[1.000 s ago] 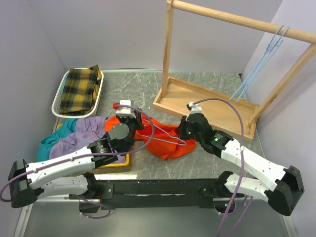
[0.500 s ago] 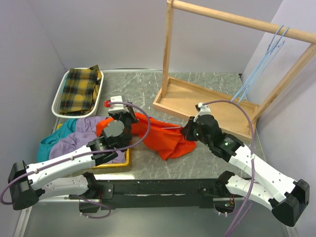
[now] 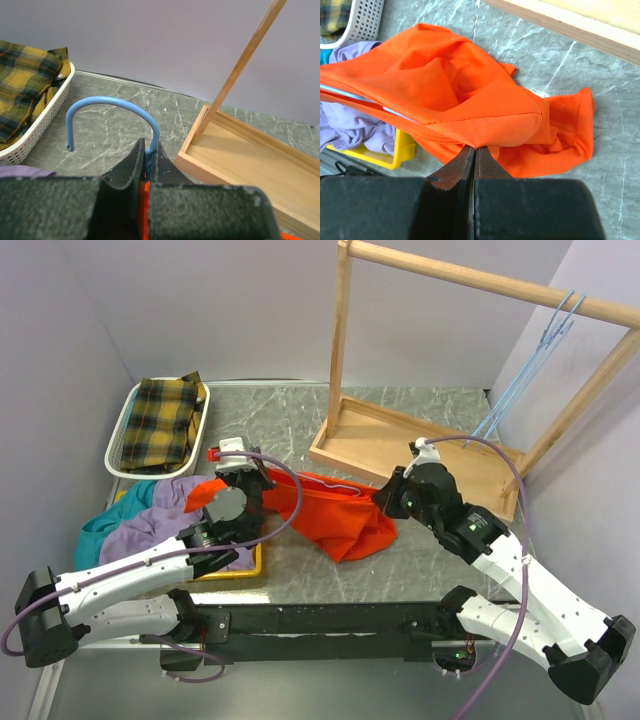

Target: Place the t-shirt on the hanger

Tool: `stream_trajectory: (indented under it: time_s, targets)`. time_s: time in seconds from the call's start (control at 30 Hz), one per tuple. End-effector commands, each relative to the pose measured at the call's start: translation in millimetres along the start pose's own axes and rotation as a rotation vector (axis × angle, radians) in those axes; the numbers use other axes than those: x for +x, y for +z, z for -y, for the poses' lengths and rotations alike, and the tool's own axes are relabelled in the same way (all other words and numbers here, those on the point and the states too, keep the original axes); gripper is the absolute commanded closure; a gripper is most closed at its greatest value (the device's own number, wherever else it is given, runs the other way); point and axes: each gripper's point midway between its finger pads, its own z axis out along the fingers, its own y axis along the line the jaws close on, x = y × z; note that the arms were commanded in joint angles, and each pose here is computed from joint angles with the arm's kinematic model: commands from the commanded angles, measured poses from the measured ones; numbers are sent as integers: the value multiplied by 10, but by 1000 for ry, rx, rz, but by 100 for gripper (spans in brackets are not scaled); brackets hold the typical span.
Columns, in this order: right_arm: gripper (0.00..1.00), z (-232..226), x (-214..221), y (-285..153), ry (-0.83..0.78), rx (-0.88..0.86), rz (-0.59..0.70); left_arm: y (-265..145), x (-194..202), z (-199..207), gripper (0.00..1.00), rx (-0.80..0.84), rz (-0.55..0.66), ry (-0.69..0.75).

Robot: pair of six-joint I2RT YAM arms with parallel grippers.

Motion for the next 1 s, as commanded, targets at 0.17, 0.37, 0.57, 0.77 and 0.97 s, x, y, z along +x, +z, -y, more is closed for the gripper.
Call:
stream_trajectory:
  time_s: [0.17, 0.37, 0.57, 0.77, 0.97]
  targets:
    - [100, -345, -438, -362, 25, -101, 65, 45, -209, -128, 99, -76, 48, -22]
    - [100, -824, -625, -523, -15, -225, 64, 106, -344, 94, 99, -29, 49, -60]
    - [100, -1208, -749, -445, -39, -294, 43, 134, -693, 402, 99, 75, 75, -116]
    - [100, -1505, -954, -439, -86, -316, 61, 151, -810, 722, 99, 152, 70, -108]
    - [100, -1674, -1197, -507, -121, -330, 88, 115, -741, 980, 99, 228, 44, -76]
